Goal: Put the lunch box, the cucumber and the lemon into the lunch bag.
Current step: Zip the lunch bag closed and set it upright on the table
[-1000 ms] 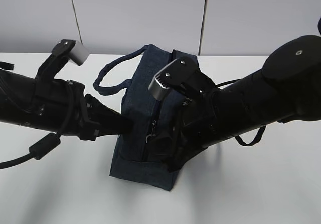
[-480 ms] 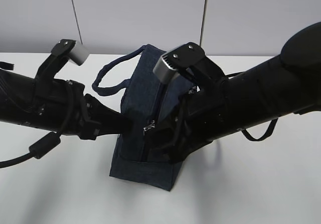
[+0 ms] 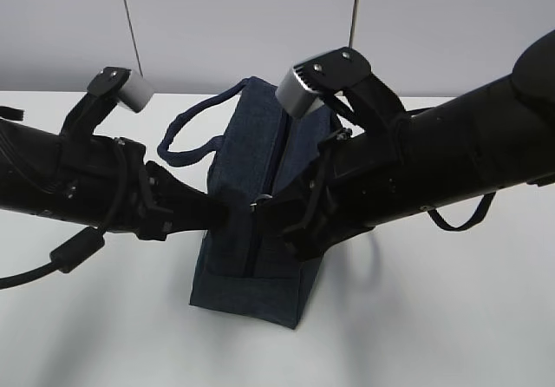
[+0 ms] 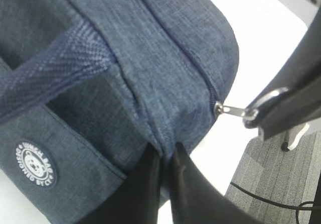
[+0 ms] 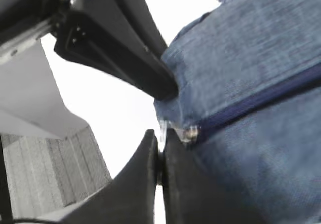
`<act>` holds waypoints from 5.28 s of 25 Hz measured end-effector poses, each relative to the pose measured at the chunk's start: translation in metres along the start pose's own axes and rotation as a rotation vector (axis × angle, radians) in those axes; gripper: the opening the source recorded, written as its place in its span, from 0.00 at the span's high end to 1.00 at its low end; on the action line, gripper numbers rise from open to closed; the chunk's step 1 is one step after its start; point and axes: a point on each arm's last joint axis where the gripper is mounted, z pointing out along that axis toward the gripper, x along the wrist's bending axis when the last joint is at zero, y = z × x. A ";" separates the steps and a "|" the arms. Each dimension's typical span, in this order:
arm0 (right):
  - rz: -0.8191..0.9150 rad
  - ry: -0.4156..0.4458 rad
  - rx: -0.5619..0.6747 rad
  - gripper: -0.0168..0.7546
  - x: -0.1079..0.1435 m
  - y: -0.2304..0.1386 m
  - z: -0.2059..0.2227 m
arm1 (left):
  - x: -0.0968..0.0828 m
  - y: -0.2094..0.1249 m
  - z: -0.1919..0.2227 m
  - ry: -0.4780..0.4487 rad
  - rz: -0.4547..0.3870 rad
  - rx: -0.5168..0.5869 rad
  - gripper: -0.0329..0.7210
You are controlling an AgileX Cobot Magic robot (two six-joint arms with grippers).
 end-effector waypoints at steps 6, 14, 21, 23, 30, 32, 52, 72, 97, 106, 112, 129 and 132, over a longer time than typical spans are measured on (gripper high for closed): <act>-0.001 -0.084 -0.084 0.98 -0.003 0.016 -0.010 | 0.000 0.000 0.000 -0.003 0.005 0.004 0.96; 0.007 -0.180 -0.126 0.98 -0.012 0.020 -0.012 | -0.001 -0.001 0.000 -0.007 0.025 0.018 0.96; 0.011 -0.239 -0.155 0.98 -0.017 0.023 -0.014 | -0.003 -0.002 0.000 -0.034 0.030 0.026 0.96; 0.010 -0.250 -0.167 0.98 -0.018 0.025 -0.015 | -0.003 -0.002 0.000 -0.038 0.032 0.029 0.96; -0.018 -0.307 -0.215 0.98 -0.022 0.037 -0.019 | -0.003 -0.004 0.000 -0.037 0.018 0.053 0.96; -0.024 -0.310 -0.220 0.98 -0.024 0.040 -0.018 | -0.004 -0.005 0.000 -0.040 0.014 0.058 0.96; -0.013 -0.375 -0.227 0.98 -0.072 0.068 0.013 | -0.005 -0.009 -0.001 -0.052 -0.008 0.114 0.96; 0.014 -0.419 -0.211 0.98 -0.113 0.071 0.032 | -0.008 -0.013 -0.002 -0.087 -0.031 0.161 0.96; 0.018 -0.400 -0.205 0.98 -0.114 0.070 0.034 | -0.009 -0.010 -0.004 -0.072 -0.114 0.140 0.55; 0.018 -0.394 -0.204 0.98 -0.114 0.070 0.034 | -0.024 0.002 -0.030 -0.006 -0.194 0.109 0.54; 0.018 -0.394 -0.204 0.98 -0.114 0.070 0.034 | -0.027 0.035 -0.047 0.075 -0.189 0.130 0.55; 0.014 -0.392 -0.202 0.98 -0.113 0.070 0.034 | 0.023 0.101 0.004 0.136 -0.289 0.200 0.55; 0.014 -0.392 -0.202 0.98 -0.113 0.070 0.034 | 0.032 0.101 0.015 0.140 -0.316 0.213 0.55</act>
